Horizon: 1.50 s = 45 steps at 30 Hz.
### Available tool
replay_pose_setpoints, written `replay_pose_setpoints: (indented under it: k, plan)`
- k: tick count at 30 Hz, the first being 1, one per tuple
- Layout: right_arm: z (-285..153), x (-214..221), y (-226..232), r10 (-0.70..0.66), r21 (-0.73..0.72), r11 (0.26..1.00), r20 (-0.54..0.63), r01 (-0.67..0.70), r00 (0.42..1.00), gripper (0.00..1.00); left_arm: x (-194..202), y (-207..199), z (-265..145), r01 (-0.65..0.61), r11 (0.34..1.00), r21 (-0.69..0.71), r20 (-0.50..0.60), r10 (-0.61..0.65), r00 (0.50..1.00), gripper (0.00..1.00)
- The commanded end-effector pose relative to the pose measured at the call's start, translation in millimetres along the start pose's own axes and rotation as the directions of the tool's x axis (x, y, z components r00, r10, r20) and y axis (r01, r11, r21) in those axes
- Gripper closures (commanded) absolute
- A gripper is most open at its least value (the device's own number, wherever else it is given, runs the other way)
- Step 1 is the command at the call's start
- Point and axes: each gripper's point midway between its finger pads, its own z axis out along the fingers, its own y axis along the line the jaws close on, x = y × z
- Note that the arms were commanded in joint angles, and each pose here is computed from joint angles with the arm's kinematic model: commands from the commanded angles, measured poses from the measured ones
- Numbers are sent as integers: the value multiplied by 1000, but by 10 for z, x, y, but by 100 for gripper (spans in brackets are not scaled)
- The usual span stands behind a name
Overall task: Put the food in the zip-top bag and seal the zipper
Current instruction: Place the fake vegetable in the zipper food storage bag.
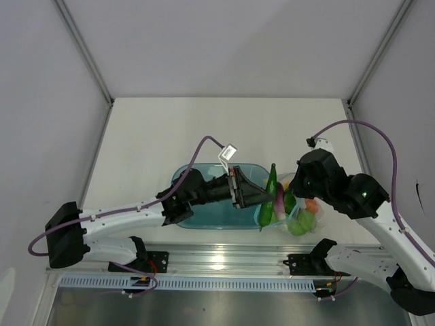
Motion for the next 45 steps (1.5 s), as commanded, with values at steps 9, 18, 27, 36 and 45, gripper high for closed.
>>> replay_pose_setpoints:
  k: [9, 18, 27, 36, 45]
  plan:
    - [-49, -136, -78, -38, 24, 999, 67, 37, 997, 100, 746, -138, -273, 115, 993, -14, -543, -104, 833, 99]
    - [-104, -106, -47, -83, -48, 995, 103, 88, 991, 100, 721, 102, -196, 346, 927, -148, -559, -367, 744, 100]
    - [-36, 74, 20, -136, -126, 981, 101, 148, 986, 100, 468, 247, 122, 577, 801, -163, -442, -582, 683, 99]
    - [-32, 40, 93, -139, -133, 979, 103, 153, 985, 100, 323, 752, 302, 697, 655, -291, -189, -754, 630, 99]
    - [-85, 17, 91, -142, -136, 978, 116, 157, 983, 100, 84, 1045, 410, 721, 611, -327, 3, -762, 647, 99]
